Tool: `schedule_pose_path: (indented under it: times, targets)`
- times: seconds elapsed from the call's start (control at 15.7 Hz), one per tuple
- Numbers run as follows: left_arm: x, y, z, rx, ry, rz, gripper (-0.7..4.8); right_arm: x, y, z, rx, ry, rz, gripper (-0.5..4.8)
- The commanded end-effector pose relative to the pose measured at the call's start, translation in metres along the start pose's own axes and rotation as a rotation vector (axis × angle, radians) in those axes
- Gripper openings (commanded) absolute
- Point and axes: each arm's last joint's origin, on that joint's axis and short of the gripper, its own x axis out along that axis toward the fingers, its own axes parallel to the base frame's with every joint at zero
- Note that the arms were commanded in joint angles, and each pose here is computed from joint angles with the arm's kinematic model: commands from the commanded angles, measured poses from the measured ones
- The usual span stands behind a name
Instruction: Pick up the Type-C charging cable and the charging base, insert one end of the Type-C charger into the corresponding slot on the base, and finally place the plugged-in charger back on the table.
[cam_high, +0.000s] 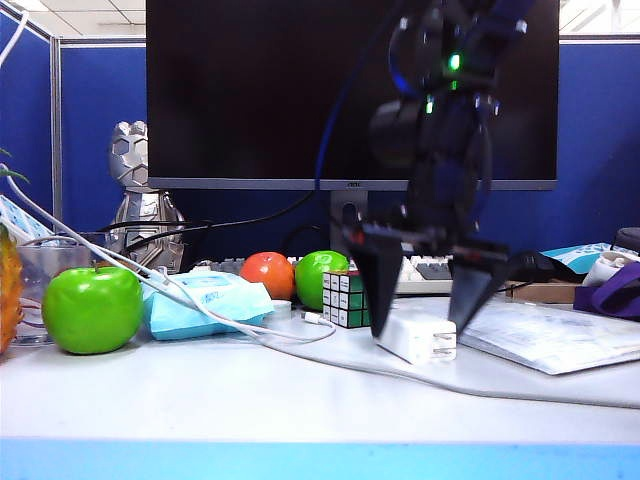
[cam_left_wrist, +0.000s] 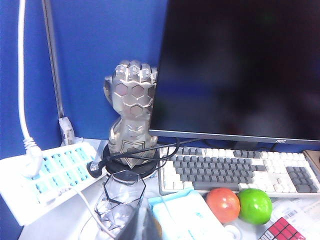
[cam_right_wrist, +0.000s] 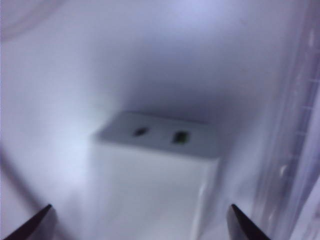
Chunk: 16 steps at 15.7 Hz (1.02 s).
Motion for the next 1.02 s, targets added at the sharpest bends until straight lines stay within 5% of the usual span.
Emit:
schedule_pose_path:
  times: [0.06, 0.32, 0.38, 0.45, 0.76, 1.02]
  targets:
    - [-0.001, 0.000, 0.003, 0.002, -0.024, -0.003, -0.06, 0.013, -0.002, 0.002, -0.008, 0.024, -0.007, 4.41]
    - [-0.001, 0.000, 0.003, 0.002, -0.024, -0.003, -0.06, 0.018, 0.010, 0.002, -0.052, 0.028, -0.050, 4.25]
    - [-0.001, 0.000, 0.003, 0.002, -0.024, -0.003, -0.06, 0.019, 0.015, 0.001, -0.078, 0.029, -0.059, 3.31]
    - [-0.001, 0.000, 0.003, 0.002, -0.025, -0.003, -0.06, 0.021, 0.027, -0.001, -0.124, 0.035, -0.087, -0.30]
    - [-0.001, -0.006, 0.002, 0.004, -0.011, -0.076, -0.06, -0.010, 0.056, -0.004, -0.255, 0.029, -0.090, -0.07]
    - [0.010, -0.020, -0.004, 0.010, 0.039, -0.182, -0.06, -0.112, 0.059, -0.015, -0.265, -0.325, -0.069, -0.06]
